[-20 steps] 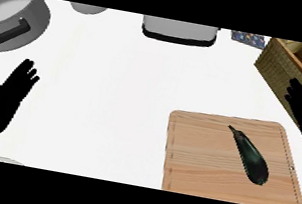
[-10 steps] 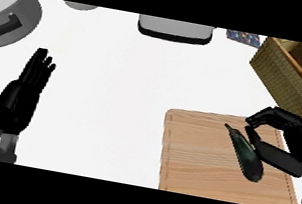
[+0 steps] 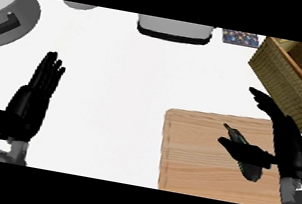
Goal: Pick the eggplant from the cutting board and place it in the basket
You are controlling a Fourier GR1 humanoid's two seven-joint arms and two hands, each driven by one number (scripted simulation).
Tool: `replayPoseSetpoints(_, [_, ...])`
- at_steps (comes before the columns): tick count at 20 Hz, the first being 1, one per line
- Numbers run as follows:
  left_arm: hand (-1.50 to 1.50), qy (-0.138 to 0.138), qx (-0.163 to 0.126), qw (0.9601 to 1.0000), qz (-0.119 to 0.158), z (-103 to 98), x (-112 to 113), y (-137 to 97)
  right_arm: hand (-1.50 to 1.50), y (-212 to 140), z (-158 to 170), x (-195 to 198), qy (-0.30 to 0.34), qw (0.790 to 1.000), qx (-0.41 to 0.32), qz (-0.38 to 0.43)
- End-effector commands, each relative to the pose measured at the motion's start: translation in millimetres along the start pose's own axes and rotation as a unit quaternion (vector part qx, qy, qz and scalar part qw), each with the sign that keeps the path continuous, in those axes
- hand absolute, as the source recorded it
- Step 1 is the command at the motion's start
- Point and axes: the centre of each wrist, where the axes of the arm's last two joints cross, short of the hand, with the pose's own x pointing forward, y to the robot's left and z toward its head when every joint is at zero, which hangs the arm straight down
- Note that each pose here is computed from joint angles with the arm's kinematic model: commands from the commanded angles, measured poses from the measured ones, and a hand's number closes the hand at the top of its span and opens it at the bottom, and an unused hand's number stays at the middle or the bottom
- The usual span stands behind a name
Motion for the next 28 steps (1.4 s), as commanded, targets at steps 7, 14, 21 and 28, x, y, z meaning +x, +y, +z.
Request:
replayPoseSetpoints(7, [0.00,-0.006,-0.006,0.9999,-0.008,-2.7,9.9,-5.3,-1.50,-73.3,-17.5,67.6,0.175,0.937,0.020,0.301])
replayPoseSetpoints(14, [0.00,-0.008,0.002,1.0000,-0.002,-1.9,10.6,-12.5,-1.50,-84.8,-16.5,114.0,0.188,0.928,0.155,0.283])
replayPoseSetpoints(21, [0.00,-0.005,-0.003,1.0000,0.000,-0.8,4.1,-8.7,-1.50,-74.7,-43.0,120.4,0.229,0.914,0.161,0.294])
replayPoseSetpoints(28, [0.00,0.003,0.001,1.0000,0.003,10.2,1.0,-14.8,-1.50,-63.3,-48.6,99.4,0.258,0.894,0.162,0.328])
